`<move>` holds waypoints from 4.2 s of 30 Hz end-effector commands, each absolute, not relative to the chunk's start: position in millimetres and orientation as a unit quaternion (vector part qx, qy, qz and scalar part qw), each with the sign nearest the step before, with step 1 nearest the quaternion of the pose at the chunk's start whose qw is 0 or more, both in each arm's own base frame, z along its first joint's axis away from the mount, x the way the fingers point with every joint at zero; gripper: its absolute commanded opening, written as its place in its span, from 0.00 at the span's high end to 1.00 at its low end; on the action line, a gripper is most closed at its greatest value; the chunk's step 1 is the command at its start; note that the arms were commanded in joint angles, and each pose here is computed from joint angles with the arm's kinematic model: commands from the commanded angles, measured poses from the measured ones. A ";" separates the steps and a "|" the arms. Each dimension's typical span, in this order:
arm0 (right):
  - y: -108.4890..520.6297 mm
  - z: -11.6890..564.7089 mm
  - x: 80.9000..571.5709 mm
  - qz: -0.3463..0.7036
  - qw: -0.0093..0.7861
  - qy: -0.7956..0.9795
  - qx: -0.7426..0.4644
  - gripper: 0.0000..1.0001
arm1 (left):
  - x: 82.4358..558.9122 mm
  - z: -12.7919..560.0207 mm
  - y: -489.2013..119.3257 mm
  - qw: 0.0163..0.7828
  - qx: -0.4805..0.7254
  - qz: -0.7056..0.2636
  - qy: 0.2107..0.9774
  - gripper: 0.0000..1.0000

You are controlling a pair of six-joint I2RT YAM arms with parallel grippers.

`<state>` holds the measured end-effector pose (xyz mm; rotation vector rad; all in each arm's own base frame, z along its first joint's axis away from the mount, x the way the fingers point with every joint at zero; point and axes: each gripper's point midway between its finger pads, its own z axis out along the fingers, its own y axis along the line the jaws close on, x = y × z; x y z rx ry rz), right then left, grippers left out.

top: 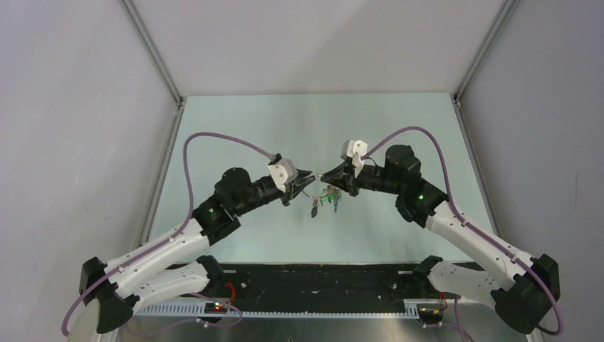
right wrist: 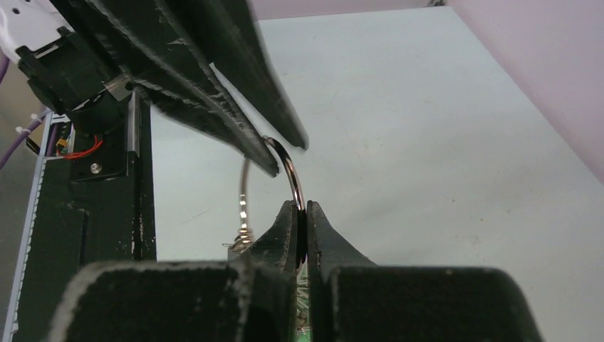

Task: Remove the keys from the keyring

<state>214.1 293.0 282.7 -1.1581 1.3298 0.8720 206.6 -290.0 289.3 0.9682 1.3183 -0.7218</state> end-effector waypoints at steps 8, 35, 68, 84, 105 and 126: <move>268.8 347.8 233.4 0.322 0.637 0.573 -0.404 1.00 | 228.0 294.8 -250.6 0.705 0.262 -0.301 0.586 0.01; 253.6 389.8 233.3 0.335 0.670 0.571 -0.336 1.00 | 206.9 248.8 -310.1 0.705 0.390 -0.371 0.463 0.31; 214.3 295.4 280.0 0.319 0.616 0.688 -0.214 1.00 | 211.8 204.4 -299.4 0.590 0.301 -0.403 0.632 1.00; 234.8 298.0 255.2 0.380 0.604 0.643 -0.277 1.00 | 208.0 187.6 -302.7 0.467 0.315 -0.372 0.737 0.82; 233.3 345.1 225.2 0.416 0.627 0.590 -0.295 1.00 | 198.7 213.7 -306.3 0.561 0.382 -0.390 0.623 0.48; 237.6 366.9 213.7 0.421 0.635 0.569 -0.311 1.00 | 203.3 241.3 -346.0 0.562 0.413 -0.435 0.570 0.48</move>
